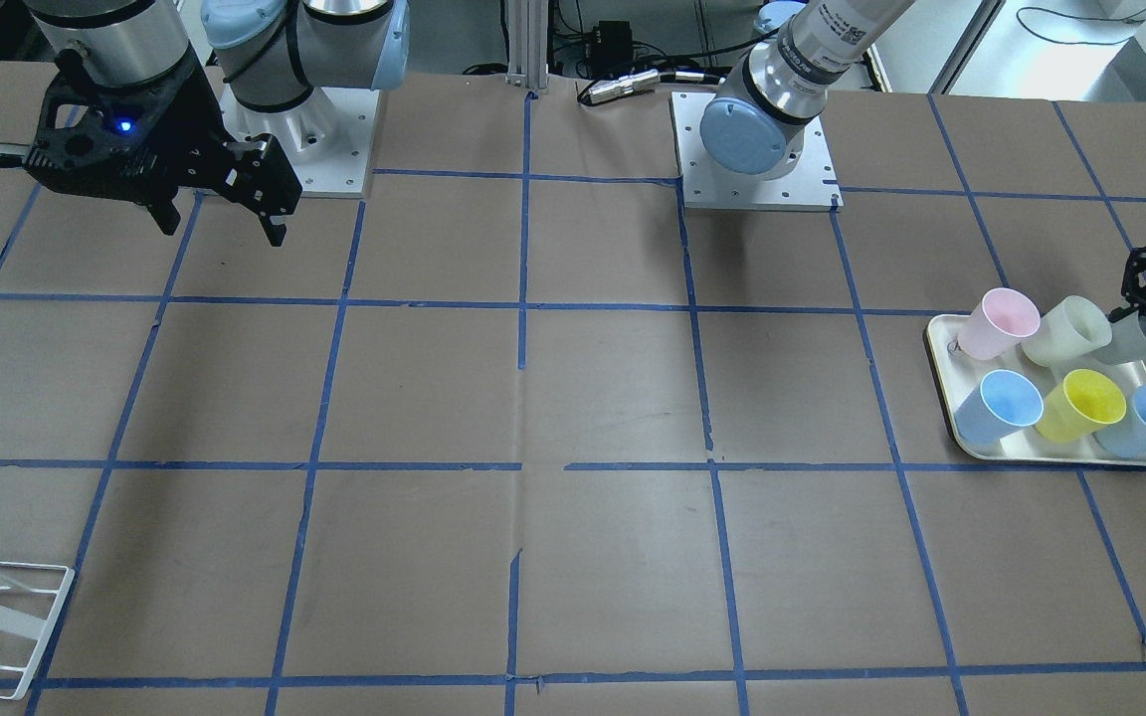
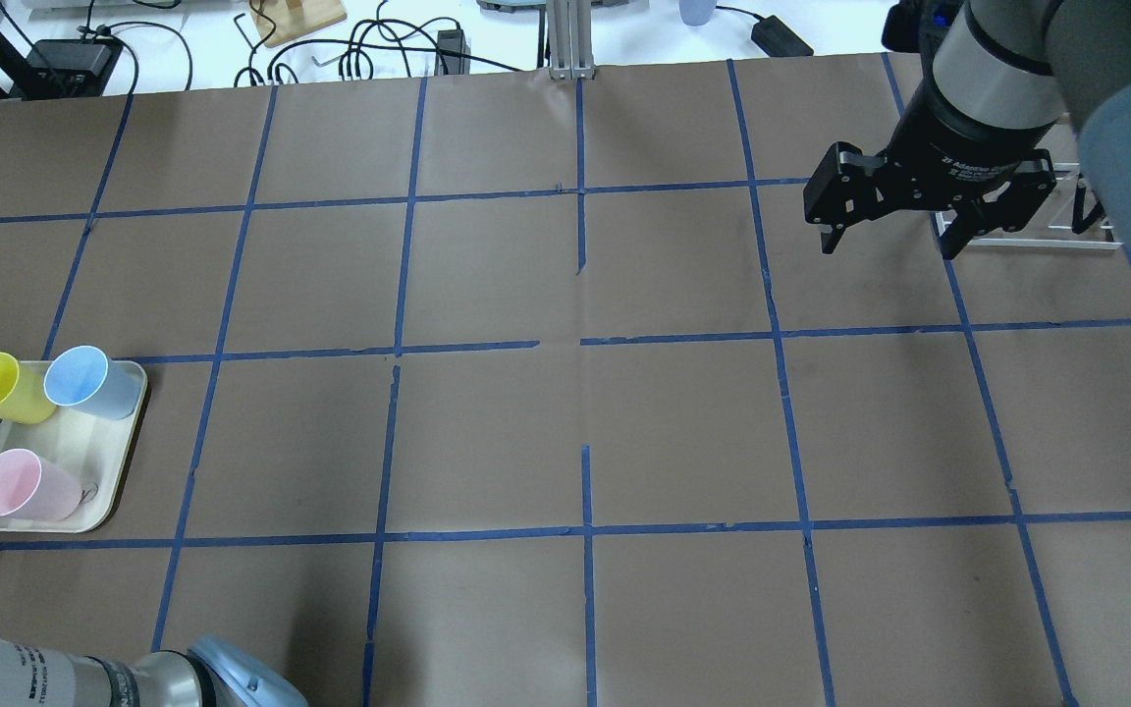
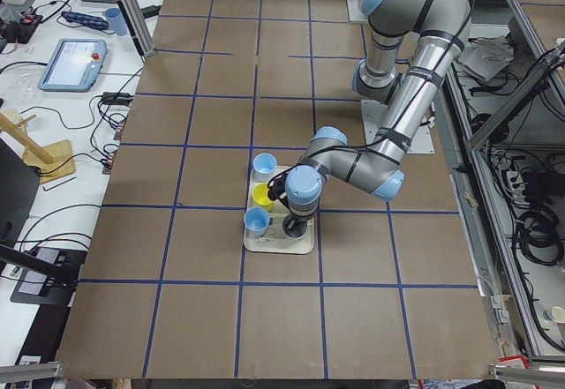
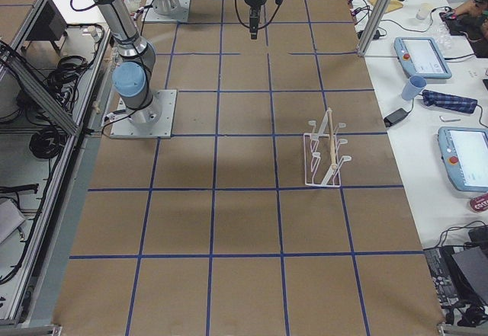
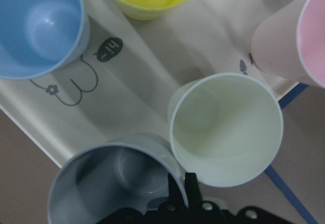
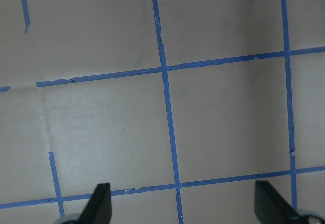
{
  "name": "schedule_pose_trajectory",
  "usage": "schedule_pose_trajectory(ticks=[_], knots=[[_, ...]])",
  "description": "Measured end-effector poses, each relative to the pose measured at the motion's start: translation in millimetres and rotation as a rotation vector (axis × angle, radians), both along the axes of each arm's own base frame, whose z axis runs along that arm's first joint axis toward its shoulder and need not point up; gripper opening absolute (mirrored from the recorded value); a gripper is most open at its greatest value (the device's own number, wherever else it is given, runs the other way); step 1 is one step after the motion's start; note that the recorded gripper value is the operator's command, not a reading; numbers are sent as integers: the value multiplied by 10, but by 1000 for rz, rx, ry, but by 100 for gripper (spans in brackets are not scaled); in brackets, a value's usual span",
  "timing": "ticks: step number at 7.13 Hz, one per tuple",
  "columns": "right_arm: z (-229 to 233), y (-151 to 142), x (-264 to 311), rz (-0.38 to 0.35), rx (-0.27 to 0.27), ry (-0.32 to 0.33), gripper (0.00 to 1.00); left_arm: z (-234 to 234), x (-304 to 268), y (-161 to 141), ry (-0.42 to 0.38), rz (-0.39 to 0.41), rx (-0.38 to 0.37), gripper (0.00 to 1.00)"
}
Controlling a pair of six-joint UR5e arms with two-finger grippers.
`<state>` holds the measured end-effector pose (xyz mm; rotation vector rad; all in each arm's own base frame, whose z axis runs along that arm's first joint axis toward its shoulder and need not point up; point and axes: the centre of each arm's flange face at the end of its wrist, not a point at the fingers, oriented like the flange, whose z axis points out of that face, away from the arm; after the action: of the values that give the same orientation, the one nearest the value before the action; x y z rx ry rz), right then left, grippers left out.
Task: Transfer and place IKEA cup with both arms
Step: 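Lower the white cup onto the tray among the pastel cups with the left gripper, then open the left gripper to release the cup on the tray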
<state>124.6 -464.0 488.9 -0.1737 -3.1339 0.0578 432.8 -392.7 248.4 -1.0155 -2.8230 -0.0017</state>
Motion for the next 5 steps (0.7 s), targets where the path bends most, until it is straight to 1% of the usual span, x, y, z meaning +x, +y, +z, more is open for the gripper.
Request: schedule_pose_trajectory(ticks=[1, 2, 5], knots=[[17, -1, 1, 0, -3, -1, 100, -4, -6, -16, 12, 15, -21, 100], [22, -1, 1, 0, -5, -1, 100, 2, -4, -23, 15, 31, -27, 100], [43, 14, 8, 2, -7, 0, 100, 181, -9, -34, -7, 42, -37, 100]])
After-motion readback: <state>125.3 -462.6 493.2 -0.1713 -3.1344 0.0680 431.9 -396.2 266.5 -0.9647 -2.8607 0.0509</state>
